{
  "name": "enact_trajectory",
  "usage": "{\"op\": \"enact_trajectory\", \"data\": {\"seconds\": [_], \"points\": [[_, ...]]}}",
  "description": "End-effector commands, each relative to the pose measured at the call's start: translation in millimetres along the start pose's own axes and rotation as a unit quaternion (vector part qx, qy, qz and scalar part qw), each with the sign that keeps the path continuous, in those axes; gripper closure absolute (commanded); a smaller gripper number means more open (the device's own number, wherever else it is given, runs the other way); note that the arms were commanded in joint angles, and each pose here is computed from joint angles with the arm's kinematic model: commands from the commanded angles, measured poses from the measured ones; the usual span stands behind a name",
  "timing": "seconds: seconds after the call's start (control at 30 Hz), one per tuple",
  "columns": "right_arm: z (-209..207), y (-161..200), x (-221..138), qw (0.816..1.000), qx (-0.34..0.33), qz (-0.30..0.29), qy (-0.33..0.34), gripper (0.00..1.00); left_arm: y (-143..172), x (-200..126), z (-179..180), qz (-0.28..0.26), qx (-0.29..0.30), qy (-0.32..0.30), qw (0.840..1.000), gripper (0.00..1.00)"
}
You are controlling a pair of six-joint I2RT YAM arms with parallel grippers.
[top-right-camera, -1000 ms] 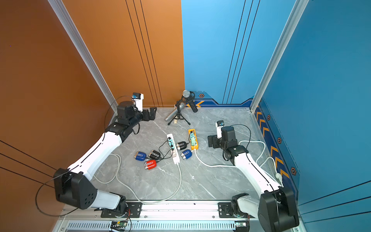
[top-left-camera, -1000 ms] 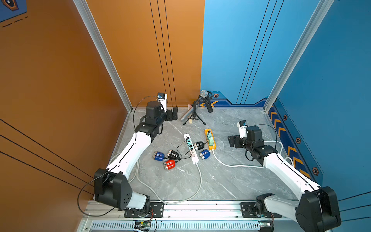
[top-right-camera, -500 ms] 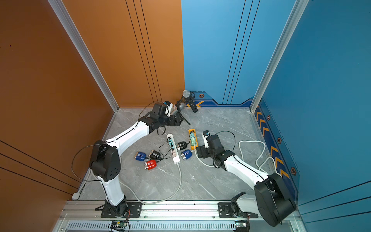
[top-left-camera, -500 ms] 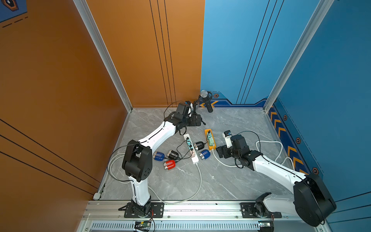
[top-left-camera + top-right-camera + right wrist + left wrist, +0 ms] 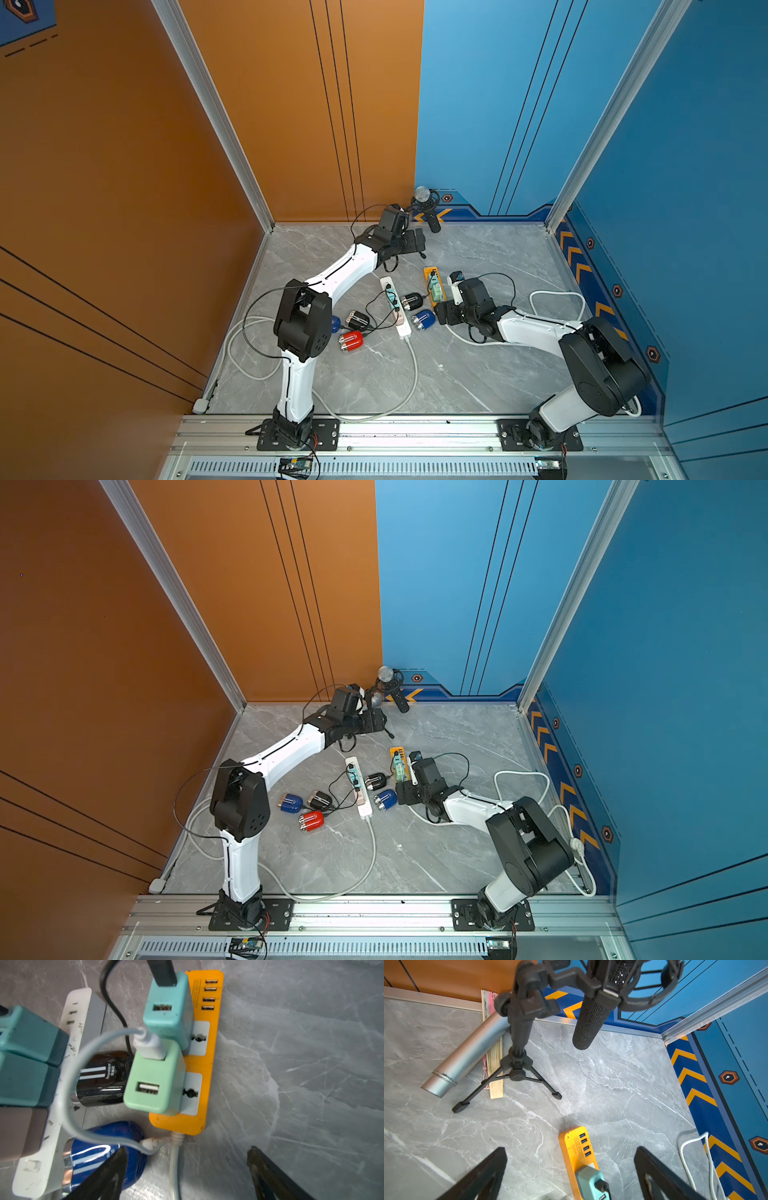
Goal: Unplug the electric shaver
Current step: Remove the plug from the socket.
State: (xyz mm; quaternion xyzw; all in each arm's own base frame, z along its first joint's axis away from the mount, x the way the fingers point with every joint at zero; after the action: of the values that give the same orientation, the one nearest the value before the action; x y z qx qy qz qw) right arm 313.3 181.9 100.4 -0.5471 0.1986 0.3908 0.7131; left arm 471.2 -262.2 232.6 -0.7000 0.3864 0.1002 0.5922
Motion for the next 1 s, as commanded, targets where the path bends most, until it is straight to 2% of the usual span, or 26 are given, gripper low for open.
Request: {"op": "enact_trajectory", "data": {"seconds": [0.0, 0.17, 0.4, 0.73, 0.97], "points": [[7.1, -13.9, 10.2, 0.999, 0.010, -0.040, 0.015, 0.08, -2.0, 5.1, 5.2, 0.006, -0.014, -0.005, 1.000, 0.01], [10.4, -15.7, 25.7, 0.999, 0.003, -0.042, 0.030, 0.09, 2.6, 13.2, 7.2, 0.014, -0.024, -0.007, 1.000, 0.01], [3.4, -12.8, 26.7, 0.998, -0.017, -0.035, 0.048, 0.13, 11.1, 18.4, 0.8, 0.026, -0.023, 0.002, 0.999, 0.00], [-17.5, -8.5, 22.8, 0.999, -0.023, 0.021, 0.024, 0.24, 32.3, 28.3, -2.7, 0.056, -0.014, -0.013, 0.998, 0.00], [-22.7, -10.2, 23.8, 0.999, -0.035, 0.042, -0.002, 0.24, 44.7, 34.9, -4.6, 0.072, -0.024, -0.027, 0.997, 0.02]]}}
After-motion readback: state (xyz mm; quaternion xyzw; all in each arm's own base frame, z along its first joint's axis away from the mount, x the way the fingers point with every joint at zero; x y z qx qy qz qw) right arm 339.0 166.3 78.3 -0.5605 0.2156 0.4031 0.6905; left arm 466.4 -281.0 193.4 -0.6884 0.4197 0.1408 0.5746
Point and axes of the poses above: each gripper's point midway between its finger pads, its own x axis out along the fingers, its own z axis along the line the jaws close on, y = z × x, the point moved 6 cm from there along -x, back along the fingers, and after that the axes turned 13 degrees about x, right-handed, at the moved point
